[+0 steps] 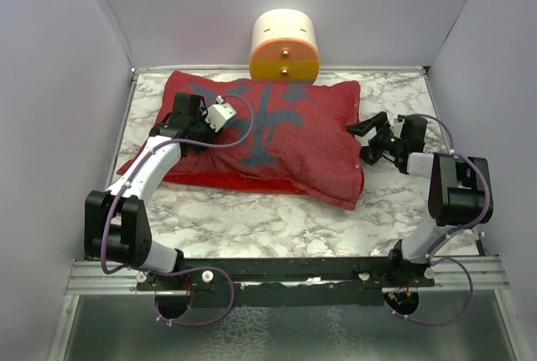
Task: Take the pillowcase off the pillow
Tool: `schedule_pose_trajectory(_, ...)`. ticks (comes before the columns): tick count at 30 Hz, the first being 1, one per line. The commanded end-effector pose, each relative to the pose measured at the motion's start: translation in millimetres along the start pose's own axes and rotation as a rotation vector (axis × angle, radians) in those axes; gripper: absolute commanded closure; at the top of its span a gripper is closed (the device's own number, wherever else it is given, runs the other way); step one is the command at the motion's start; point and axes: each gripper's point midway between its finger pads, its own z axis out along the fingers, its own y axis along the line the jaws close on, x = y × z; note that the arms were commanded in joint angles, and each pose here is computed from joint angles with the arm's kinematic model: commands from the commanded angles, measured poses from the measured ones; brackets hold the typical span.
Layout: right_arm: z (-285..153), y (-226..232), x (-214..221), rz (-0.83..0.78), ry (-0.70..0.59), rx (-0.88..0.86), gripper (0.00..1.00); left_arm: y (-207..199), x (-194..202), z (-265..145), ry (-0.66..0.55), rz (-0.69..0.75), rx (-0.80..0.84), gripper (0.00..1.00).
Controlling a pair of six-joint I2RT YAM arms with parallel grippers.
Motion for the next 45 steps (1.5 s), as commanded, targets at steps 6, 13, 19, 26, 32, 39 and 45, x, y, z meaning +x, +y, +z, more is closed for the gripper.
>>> schedule_pose_trajectory(6,14.2,101.6,27.4,-0.234,0.115,-0.28,0.22,-31.9,14.4,-29.7,0.055,-0.063,0.176,0.49)
schedule_pose_trajectory(13,7.7,154.0,9.0,-0.303,0.049,-0.3,0.89,-38.0,-4.7,-61.9,0.016,-0.073,0.246,0.46)
schedule_pose_trajectory(19,-39.4,250.1,-35.9,-0.463,-0.136,-0.327,0.99,-29.5,-33.3,-104.5,-0.072,-0.054,0.238,0.12)
schedule_pose_trajectory(26,-149.6,346.7,-96.0,-0.541,-0.411,-0.388,0.99,-7.2,-80.7,-165.5,-0.209,-0.068,0.181,0.01)
schedule_pose_trajectory(32,-231.5,436.9,-98.1,-0.657,-0.612,-0.508,0.99,-2.5,-103.7,-202.3,-0.285,-0.076,0.177,0.01)
schedule_pose_trajectory(39,-251.1,528.6,-29.5,-0.807,-0.409,-0.84,0.99,4.3,-117.4,-228.3,-0.349,-0.061,0.138,0.01)
schedule_pose_trajectory(45,-147.8,510.0,88.6,-0.944,-0.062,-0.857,0.99,4.9,-121.8,-241.1,-0.381,-0.056,0.124,0.01)
